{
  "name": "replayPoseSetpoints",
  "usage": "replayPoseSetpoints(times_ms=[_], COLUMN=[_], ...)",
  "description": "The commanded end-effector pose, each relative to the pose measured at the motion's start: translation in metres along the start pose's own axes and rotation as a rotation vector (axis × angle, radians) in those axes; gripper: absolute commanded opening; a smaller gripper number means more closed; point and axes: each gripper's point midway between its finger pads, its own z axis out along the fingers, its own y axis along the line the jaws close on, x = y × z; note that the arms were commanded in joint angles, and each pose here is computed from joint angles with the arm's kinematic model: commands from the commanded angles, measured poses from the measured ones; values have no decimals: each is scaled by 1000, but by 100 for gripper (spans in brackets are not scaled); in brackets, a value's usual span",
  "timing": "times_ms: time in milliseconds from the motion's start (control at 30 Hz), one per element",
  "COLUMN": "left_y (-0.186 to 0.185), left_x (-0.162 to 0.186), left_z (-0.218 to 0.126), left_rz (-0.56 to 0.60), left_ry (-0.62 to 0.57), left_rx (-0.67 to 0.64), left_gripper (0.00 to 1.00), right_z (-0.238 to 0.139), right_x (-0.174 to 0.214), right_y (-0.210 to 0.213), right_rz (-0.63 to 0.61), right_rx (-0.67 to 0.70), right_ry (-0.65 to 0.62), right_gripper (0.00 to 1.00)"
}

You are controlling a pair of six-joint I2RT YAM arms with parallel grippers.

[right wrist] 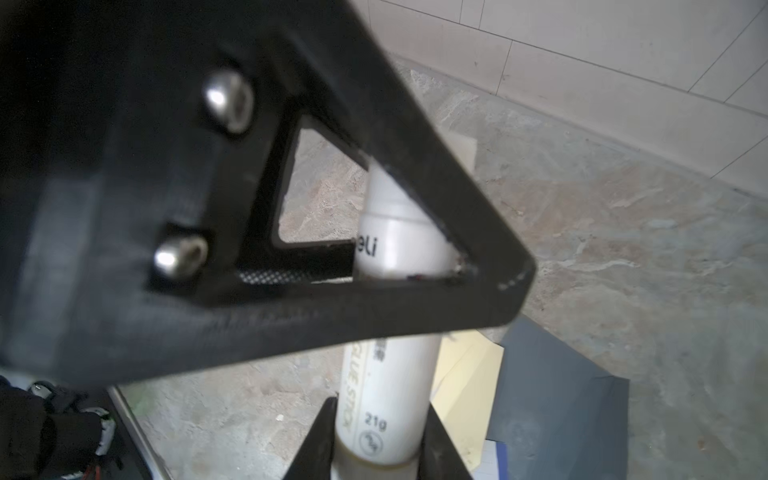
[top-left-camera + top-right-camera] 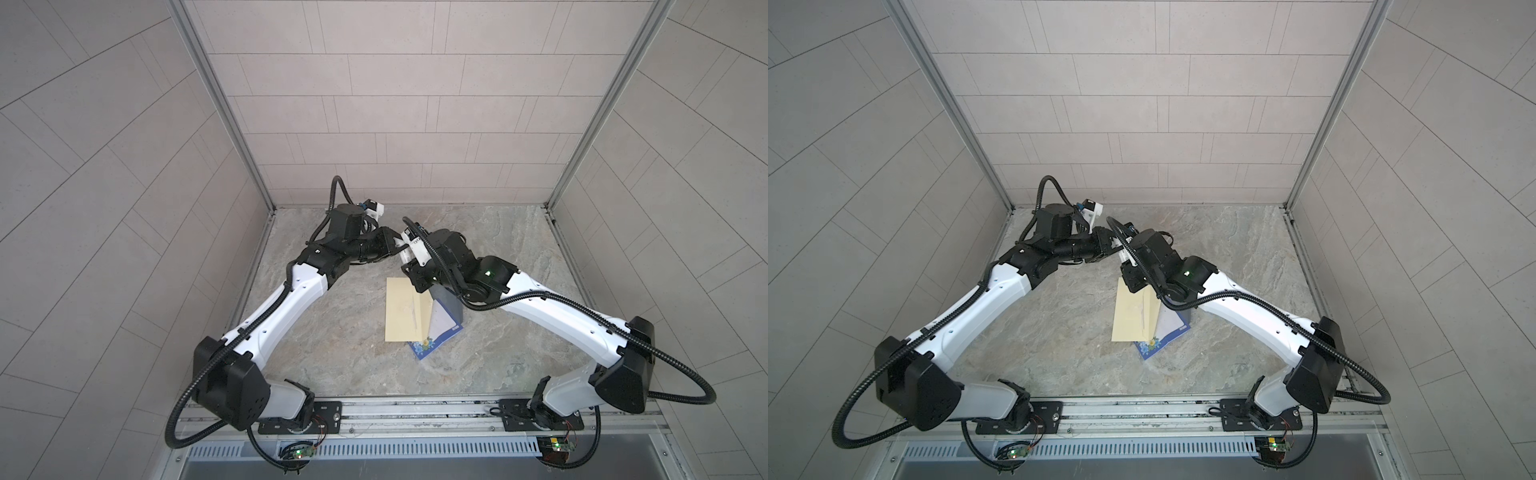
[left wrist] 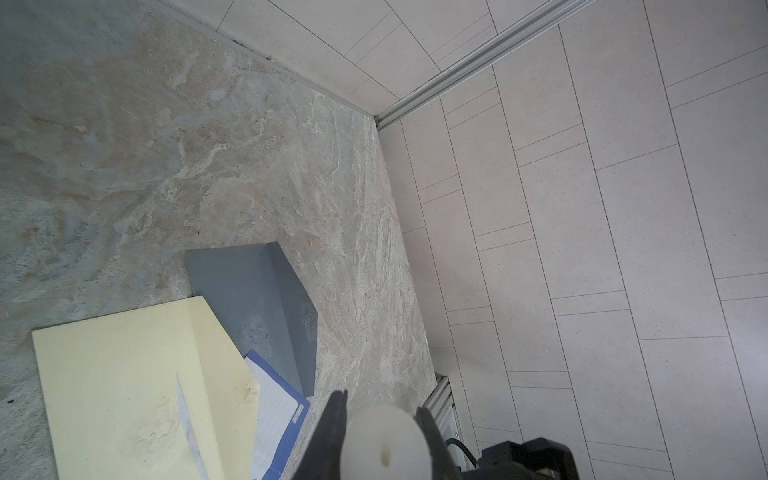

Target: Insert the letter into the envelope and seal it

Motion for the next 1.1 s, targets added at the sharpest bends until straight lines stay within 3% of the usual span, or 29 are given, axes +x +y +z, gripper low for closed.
replayPoseSetpoints(times_ms=[0,133,300,500,633,800,867,933,1000,1067], left_y=[-21,-23,-41,-102,-122,-113,-108,-103,-98,-89], left_x=[-5,-1,2,18,37,41,35,22,6,-12], left_z=[-4,-5,-14,-59,-85,-78,-73,-69,-65,-61], left_rz=[28,34,101,328,469,457,444,422,389,302], left_ry=[-3,17,59,87,112,129,96,28,-53,-134], left_rx=[59,74,181,522,654,643,601,532,469,401], left_gripper=[0,0,0,0,0,0,0,0,0,0], right_z=[-11,-26,-66,-128,-152,-156,-144,-142,-149,-152], right_x=[-14,-30,-54,-74,-78,-82,-81,-78,-78,-79], right_y=[4,7,11,17,30,32,19,5,-5,-15], right_rz=[3,85,266,338,321,319,341,331,334,370], right_rx=[-22,-149,-529,-852,-954,-942,-797,-662,-590,-538], right_ry=[-36,-114,-284,-474,-528,-556,-534,-545,-594,-635], right_gripper=[16,4,0,0,0,0,28,49,61,65])
